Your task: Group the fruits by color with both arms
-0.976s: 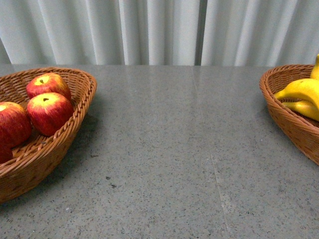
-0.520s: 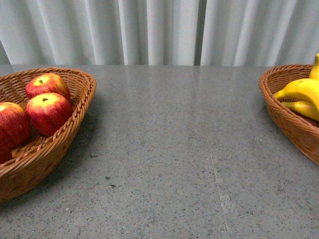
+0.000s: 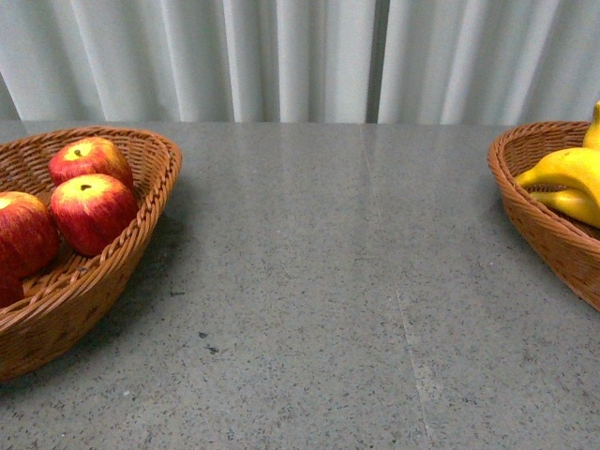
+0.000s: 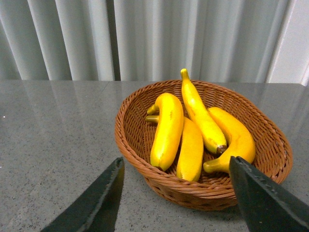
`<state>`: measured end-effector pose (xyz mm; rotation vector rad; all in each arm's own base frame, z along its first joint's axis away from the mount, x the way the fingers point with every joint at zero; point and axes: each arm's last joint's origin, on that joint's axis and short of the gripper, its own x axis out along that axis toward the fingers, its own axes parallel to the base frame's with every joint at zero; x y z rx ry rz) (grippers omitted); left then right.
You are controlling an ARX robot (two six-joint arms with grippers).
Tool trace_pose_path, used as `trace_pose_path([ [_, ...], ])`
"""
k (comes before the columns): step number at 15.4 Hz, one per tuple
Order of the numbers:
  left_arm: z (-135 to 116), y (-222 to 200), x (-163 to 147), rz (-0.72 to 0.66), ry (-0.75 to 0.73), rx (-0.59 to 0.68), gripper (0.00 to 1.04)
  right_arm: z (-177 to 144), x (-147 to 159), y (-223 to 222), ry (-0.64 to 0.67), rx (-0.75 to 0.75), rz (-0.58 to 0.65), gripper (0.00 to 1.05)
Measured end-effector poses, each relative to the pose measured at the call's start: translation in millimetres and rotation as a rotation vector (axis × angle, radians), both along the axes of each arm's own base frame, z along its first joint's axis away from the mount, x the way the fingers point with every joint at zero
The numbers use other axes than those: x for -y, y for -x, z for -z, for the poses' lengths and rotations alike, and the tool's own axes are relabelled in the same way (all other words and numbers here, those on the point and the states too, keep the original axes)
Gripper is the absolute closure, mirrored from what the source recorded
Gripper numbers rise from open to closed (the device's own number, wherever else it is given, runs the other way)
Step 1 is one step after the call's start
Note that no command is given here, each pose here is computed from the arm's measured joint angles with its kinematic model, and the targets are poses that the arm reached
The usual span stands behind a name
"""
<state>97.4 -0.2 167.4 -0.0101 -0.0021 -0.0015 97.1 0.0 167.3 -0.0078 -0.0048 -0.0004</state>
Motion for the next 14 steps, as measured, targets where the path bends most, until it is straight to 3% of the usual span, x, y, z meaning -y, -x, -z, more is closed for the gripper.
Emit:
trace_pose_path([
  [3, 0.0, 0.0, 0.0, 0.000, 0.000, 0.000, 0.07, 0.0, 0.0, 0.0, 0.000, 0.000, 0.000, 0.05],
  [14, 0.0, 0.0, 0.0, 0.000, 0.000, 0.000, 0.07, 0.0, 0.0, 0.0, 0.000, 0.000, 0.000, 0.07],
])
